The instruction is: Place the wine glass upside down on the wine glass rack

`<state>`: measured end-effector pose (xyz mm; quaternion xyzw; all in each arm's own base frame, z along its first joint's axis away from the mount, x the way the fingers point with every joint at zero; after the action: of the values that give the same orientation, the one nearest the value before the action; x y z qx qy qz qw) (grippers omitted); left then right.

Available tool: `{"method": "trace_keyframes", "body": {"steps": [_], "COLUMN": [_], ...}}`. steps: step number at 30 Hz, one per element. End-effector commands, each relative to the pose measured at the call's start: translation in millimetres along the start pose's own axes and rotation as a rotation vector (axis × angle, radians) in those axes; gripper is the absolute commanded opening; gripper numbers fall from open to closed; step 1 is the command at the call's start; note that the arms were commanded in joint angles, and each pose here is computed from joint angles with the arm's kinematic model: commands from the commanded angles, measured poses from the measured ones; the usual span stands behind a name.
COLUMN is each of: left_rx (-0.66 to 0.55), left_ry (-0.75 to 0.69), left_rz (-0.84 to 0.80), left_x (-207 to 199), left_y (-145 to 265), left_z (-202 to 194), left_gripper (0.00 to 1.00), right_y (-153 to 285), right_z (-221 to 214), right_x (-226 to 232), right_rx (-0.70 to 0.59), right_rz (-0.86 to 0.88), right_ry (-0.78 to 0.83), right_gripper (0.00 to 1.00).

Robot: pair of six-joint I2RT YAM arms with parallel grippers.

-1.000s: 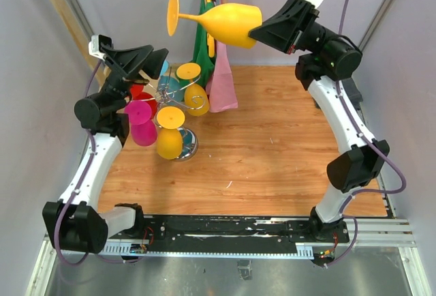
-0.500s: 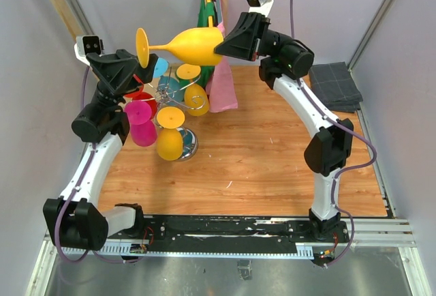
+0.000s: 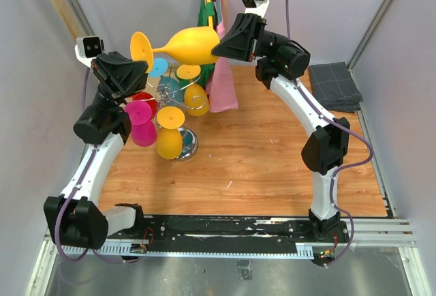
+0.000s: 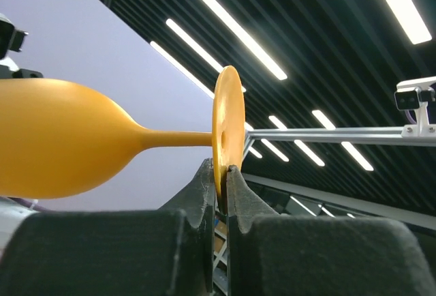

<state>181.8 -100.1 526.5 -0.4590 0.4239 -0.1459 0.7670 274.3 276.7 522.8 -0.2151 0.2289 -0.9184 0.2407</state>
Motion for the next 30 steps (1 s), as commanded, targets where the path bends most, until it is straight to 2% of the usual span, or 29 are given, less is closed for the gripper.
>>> {"method": "trace_keyframes", "body": {"steps": [1,4,5,7,9,12,14,23,30], "left_rx": [0.022,0.026,0.028,0.036,0.045,0.064,0.063,0.049,0.026], "left_ry": [0.208,0.201,0.200,0.193,0.183,0.158,0.148,0.111,0.030], "left_rz": [-0.080,-0.084,-0.087,-0.096,-0.107,-0.108,-0.098,-0.045,0.136], "left_x": [-26.8,-29.4,-30.7,-34.7,-39.1,-46.2,-48.4,-54.2,-51.0], "left_y": [-2.0,-4.3,-5.5,-9.2,-14.0,-22.2,-26.4,-35.1,-41.9], "left_z": [-5.3,-5.9,-5.9,-6.3,-6.0,-7.8,-7.7,-12.0,-20.6], "left_gripper": [0.00,0.00,0.00,0.00,0.00,0.00,0.00,0.00,0.00], "right_y": [-10.1,-10.1,-9.8,-8.8,-7.9,-4.4,-1.6,26.2,62.4], "right_z": [1.8,1.9,1.5,0.8,0.7,0.3,0.9,13.6,36.6], "right_x": [25.7,27.4,27.4,28.6,34.0,36.3,37.8,40.4,34.8], "right_rx": [0.016,0.023,0.025,0.030,0.032,0.040,0.042,0.037,-0.014], "right_rz": [0.077,0.077,0.075,0.068,0.062,0.047,0.036,-0.058,-0.181], "right_ry": [0.086,0.096,0.099,0.104,0.112,0.127,0.138,0.189,0.211], "right_gripper": [0.01,0.01,0.04,0.14,0.31,0.39,0.50,0.63,0.64]}}
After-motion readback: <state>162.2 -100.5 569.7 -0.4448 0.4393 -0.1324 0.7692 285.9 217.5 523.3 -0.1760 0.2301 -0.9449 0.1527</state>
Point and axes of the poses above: each gripper's point midway between its finger pads, its own y axis back along the fingers, its own x axis along the line the jaws close on, z = x × y, the point moved 7 cm from there along y, back along the fingers, and after that the axes turned 11 degrees about y, right-handed, at the moved point
